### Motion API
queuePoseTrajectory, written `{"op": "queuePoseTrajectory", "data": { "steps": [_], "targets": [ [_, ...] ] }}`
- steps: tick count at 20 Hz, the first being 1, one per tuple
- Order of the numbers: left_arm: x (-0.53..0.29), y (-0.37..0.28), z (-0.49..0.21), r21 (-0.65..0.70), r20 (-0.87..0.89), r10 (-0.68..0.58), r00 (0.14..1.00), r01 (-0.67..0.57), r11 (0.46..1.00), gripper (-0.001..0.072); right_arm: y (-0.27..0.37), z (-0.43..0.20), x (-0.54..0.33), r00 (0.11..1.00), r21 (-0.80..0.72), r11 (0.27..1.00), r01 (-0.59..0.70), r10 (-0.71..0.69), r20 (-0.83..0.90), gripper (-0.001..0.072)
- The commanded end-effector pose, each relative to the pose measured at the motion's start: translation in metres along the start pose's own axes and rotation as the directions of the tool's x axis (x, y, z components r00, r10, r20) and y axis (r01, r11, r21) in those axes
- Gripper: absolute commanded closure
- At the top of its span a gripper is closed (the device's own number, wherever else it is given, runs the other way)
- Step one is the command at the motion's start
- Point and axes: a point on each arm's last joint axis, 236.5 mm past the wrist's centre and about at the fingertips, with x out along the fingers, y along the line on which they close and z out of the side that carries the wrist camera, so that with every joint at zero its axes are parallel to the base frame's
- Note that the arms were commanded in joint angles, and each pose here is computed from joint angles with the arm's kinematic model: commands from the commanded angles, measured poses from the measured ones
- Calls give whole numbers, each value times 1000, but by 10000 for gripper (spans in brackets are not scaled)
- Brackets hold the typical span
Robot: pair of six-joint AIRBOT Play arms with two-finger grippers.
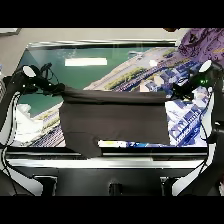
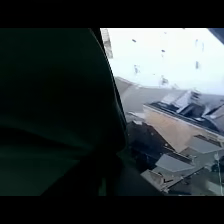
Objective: Fold the clothes and pants, and hang the long-sleeved shirts on hangers.
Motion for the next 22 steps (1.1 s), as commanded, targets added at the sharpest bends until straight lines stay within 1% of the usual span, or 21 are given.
{"op": "queuePoseTrajectory", "data": {
  "steps": [1, 4, 7, 10, 12, 15, 16, 17, 18, 19, 21, 22],
  "targets": [
    [5, 1, -17, -5, -78, -8, 997, 8, 1000, 691, -7, -30, 19, 991, 39, 999, 11, -6, -134, 678],
    [8, 1, -18, -7, -85, -9, 996, 8, 1000, 691, -11, -44, 33, 981, 55, 998, 15, -4, -192, 678],
    [13, 4, -23, -11, -107, -8, 994, 7, 1000, 691, -11, -57, 47, 970, 41, 998, 46, -34, -240, 678],
    [23, 6, -38, -20, -181, -17, 983, 14, 1000, 691, -15, -59, 58, 965, 10, 993, 118, -113, -238, 678],
    [28, 7, -44, -25, -208, -21, 978, 16, 1000, 690, -21, -54, 59, 963, 24, 986, 167, -158, -216, 678],
    [31, 8, -45, -28, -214, -21, 977, 16, 999, 678, -22, -48, 61, 967, 29, 984, 178, -169, -191, 676],
    [32, 8, -43, -27, -208, -20, 978, 14, 1000, 617, -22, -45, 61, 969, 37, 983, 177, -168, -179, 625],
    [31, 9, -43, -28, -205, -19, 978, 14, 1000, 480, -21, -44, 62, 971, 43, 983, 176, -166, -174, 527],
    [30, 10, -42, -29, -203, -15, 979, 10, 1000, 221, -20, -44, 61, 971, 45, 984, 173, -162, -174, 445],
    [25, 13, -38, -34, -190, -1, 982, -6, 999, -5, -18, -45, 60, 973, 44, 985, 165, -155, -173, 405],
    [4, 26, -27, -52, -151, 53, 987, -61, 997, -7, -15, -41, 46, 979, 11, 988, 157, -154, -132, 278],
    [-12, 31, -23, -57, -129, 61, 990, -69, 996, -7, -14, -38, 33, 984, -26, 988, 151, -153, -95, 236]
  ]
}}
